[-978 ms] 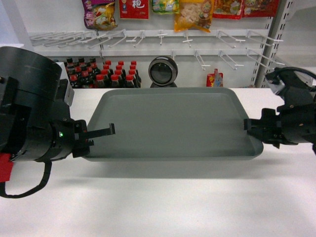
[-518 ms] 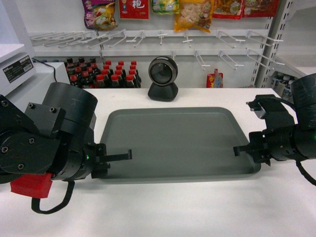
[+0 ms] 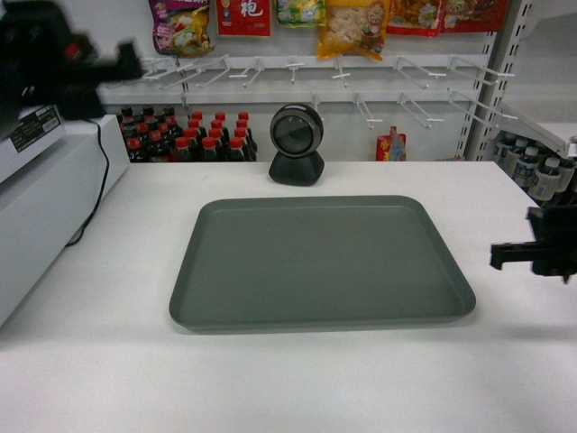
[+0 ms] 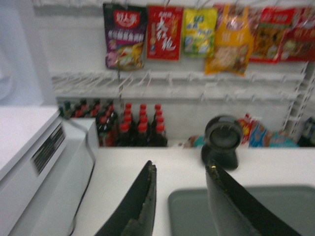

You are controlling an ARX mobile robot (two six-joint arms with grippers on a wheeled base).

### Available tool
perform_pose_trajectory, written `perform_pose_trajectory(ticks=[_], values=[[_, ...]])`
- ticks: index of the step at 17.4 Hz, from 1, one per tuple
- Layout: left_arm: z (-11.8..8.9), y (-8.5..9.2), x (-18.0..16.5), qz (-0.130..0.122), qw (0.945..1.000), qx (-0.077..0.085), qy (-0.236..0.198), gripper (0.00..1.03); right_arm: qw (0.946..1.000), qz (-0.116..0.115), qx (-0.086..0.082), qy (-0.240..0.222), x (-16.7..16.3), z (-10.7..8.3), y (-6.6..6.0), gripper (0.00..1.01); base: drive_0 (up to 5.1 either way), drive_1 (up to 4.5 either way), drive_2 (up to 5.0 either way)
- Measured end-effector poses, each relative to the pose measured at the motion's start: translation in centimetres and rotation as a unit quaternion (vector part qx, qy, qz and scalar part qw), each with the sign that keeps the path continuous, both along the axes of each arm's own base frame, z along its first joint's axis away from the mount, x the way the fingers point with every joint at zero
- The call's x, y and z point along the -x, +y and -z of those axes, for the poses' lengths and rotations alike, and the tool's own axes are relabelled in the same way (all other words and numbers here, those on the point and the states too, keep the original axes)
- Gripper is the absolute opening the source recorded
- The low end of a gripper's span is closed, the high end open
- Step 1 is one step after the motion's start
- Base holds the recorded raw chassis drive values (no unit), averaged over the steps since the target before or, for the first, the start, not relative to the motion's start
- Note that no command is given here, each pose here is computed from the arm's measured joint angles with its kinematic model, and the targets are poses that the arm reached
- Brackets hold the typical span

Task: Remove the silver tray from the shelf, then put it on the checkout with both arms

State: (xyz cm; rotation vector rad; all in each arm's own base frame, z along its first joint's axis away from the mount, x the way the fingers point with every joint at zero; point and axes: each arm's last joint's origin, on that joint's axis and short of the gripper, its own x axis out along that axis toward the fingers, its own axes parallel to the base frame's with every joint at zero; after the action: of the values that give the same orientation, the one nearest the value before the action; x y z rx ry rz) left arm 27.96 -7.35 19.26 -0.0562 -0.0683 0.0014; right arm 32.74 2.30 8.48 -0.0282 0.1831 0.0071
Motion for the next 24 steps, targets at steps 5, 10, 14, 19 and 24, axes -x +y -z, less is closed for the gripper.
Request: perform_pose_trajectory(ticks=[5, 10, 14, 19, 24], values=[[2.7, 3.9, 5.8, 0.001, 0.9994, -0.019, 0.03, 0.01, 0.9997, 0.0, -0.006, -0.023, 7.2, -3.3, -1.3, 0.02, 0.0, 0.0, 0.0], [2.9, 5.8, 9.9, 0.001, 0.999, -0.02, 0.039, 0.01, 0.9968, 0.007, -0.01, -0.078, 12.2, -5.9, -2.4, 0.02, 0.0, 0.0, 0.0], [3.0, 7.3, 12.0, 0.0, 0.9989, -0.02, 0.043, 0.01, 0.9976, 0.007, -0.01, -0.069, 14.9, -6.6, -2.4, 0.02, 0.0, 0.0, 0.0], [2.9, 7.3, 14.0, 0.001, 0.999, -0.02, 0.04, 0.01, 0.9969, 0.007, -0.01, -0.078, 17.6, -7.6, -2.4, 0.02, 0.0, 0.0, 0.0], [2.4, 7.3, 15.2, 0.001, 0.9993, -0.02, 0.032, 0.01, 0.9958, 0.007, -0.01, -0.091, 19.2, -8.2, -2.4, 0.02, 0.0, 0.0, 0.0]])
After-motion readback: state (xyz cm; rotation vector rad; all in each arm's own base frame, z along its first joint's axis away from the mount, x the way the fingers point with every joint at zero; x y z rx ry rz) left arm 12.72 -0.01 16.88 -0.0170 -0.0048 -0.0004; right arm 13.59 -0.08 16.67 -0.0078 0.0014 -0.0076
